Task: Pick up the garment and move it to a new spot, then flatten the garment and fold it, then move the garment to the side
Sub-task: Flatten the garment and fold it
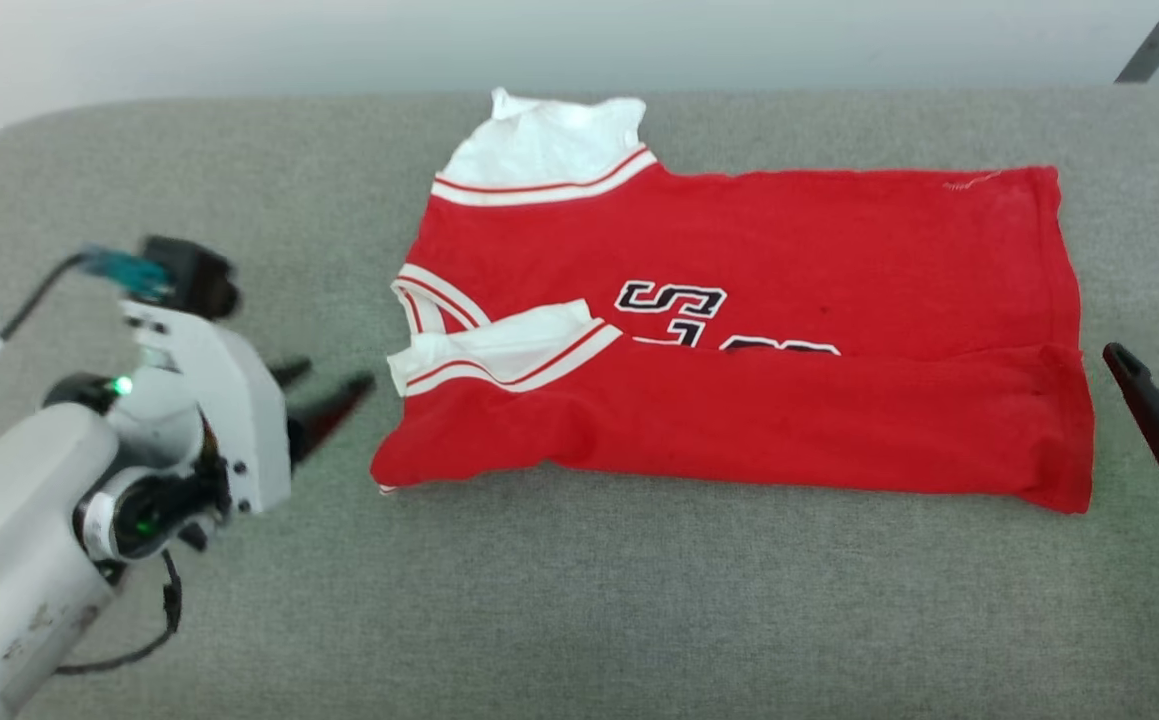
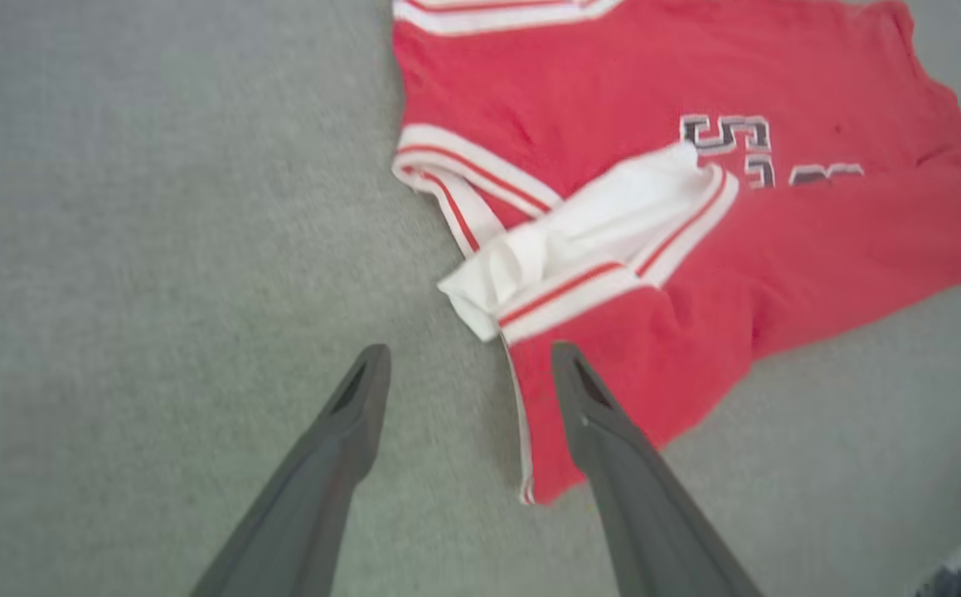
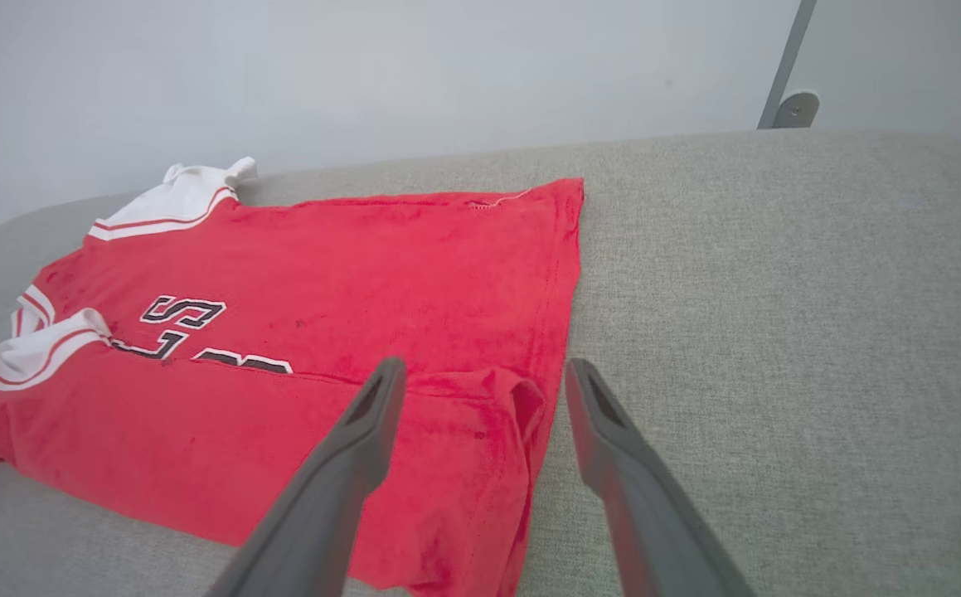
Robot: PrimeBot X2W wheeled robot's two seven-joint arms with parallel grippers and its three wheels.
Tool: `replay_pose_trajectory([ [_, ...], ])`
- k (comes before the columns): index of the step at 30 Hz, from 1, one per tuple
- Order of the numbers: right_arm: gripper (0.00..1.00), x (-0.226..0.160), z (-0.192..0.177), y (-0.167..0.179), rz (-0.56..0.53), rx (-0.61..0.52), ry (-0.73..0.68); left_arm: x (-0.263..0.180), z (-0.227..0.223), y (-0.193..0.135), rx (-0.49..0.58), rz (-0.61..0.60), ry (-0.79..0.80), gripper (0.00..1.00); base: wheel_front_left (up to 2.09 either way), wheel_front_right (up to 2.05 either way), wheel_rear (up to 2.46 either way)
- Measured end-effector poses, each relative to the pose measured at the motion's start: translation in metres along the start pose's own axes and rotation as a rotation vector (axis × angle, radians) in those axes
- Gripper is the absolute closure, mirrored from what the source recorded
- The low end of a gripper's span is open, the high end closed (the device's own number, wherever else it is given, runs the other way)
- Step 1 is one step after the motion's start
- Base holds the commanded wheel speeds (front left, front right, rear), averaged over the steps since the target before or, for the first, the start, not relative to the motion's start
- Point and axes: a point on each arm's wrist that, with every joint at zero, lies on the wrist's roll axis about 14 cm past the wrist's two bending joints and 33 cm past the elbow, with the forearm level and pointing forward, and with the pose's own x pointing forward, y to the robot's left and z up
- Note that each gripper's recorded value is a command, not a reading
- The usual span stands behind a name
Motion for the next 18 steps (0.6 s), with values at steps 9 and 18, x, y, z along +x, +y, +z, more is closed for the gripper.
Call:
replay_pose_trajectory([
  [9, 0.00, -0.008, 0.004, 0.004, 0.004, 0.005, -0.013, -0.015, -0.043, -0.028, 0.003, -0.047, 0.350, 0.00, 0.00, 0.00, 0.00],
  [18, 0.00, -0.013, -0.005, -0.012, -0.040, 0.020, 0.007, 0.019, -0.069, -0.038, -0.146, -0.112, 0.431, 0.00, 0.00, 0.00, 0.00],
])
